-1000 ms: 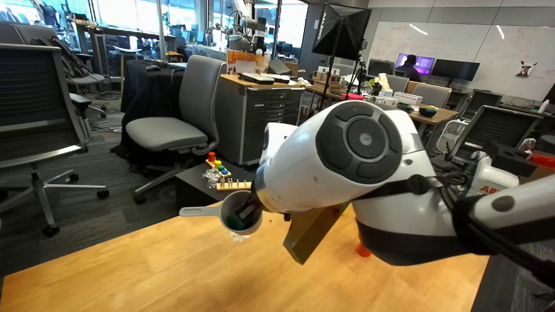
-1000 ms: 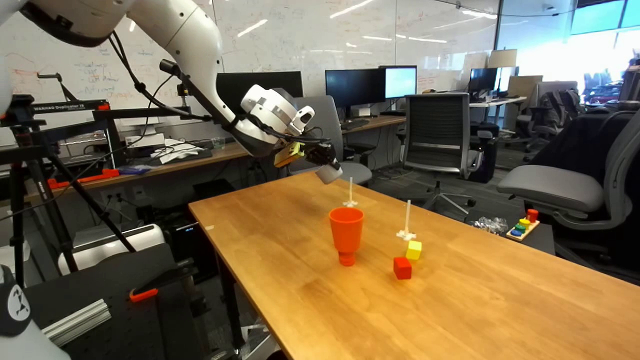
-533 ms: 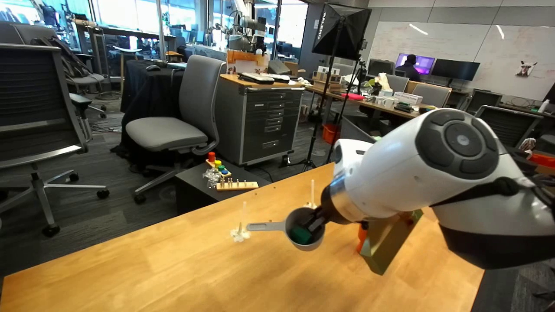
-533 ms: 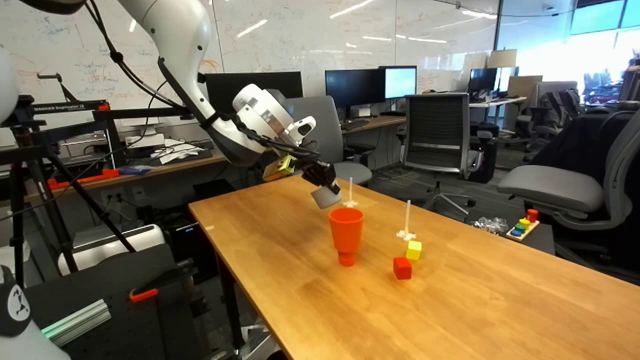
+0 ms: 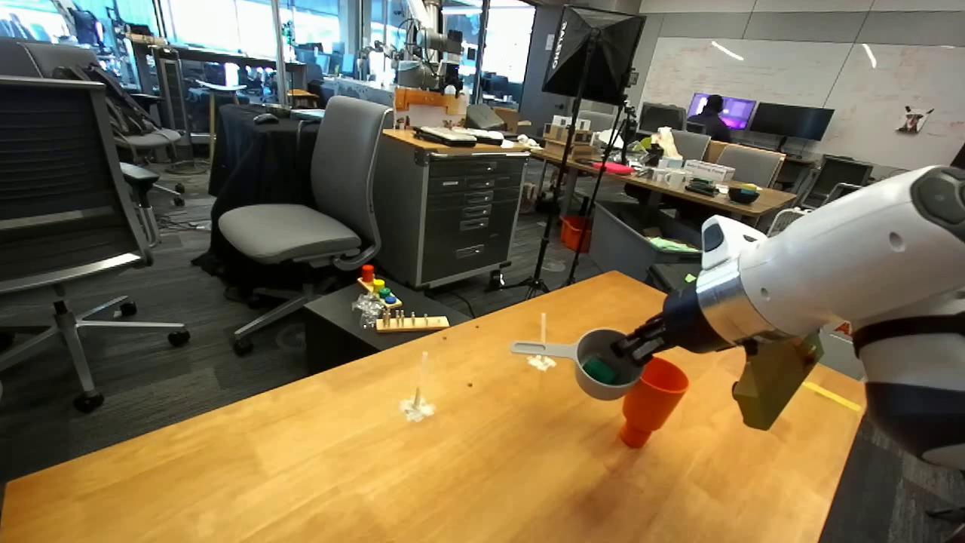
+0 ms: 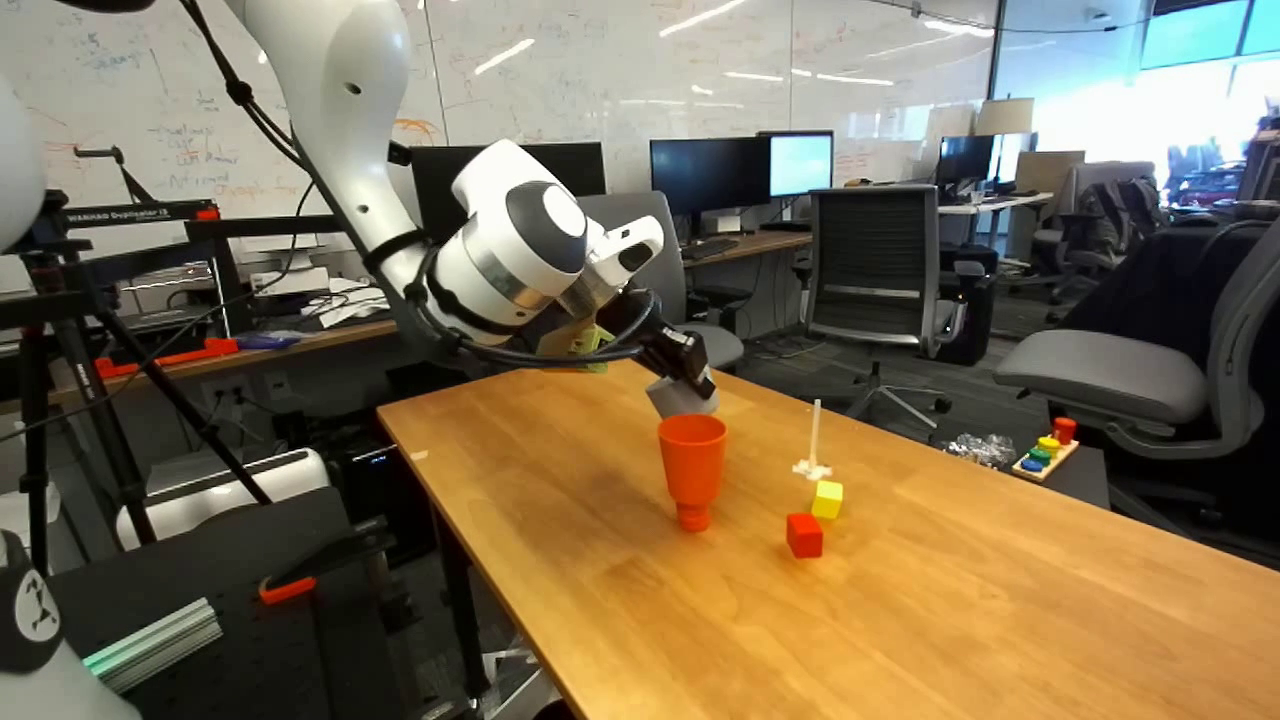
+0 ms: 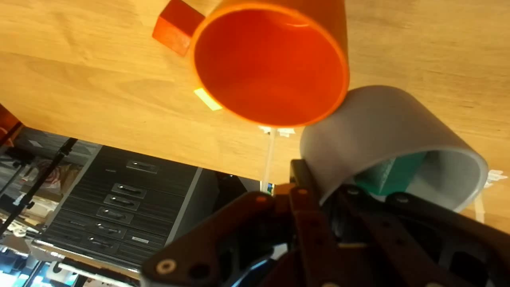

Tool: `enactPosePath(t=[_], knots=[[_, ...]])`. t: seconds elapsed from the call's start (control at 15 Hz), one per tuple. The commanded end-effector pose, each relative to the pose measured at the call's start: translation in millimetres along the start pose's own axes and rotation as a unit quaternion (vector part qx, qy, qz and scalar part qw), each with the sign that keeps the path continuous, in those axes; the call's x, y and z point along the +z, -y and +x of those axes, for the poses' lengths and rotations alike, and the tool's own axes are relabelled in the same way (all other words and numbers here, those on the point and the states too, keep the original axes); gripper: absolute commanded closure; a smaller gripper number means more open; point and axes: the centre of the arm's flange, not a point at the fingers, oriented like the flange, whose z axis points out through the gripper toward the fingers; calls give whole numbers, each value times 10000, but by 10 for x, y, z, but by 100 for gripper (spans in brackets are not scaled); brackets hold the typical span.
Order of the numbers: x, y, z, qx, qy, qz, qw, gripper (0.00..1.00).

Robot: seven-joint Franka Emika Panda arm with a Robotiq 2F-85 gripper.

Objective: Place the three blocks in the gray measuring cup

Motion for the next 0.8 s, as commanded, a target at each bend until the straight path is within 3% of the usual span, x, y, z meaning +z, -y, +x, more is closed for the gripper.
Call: enactPosePath(t=[0.0,0.27,0.73], knots=[[-147,-117,-112,2,-298,123,9995,97],[-210,-52,-76,-120,-594,-100,9981,97],[-238,80,-3,-258,-724,-121,9970,97]])
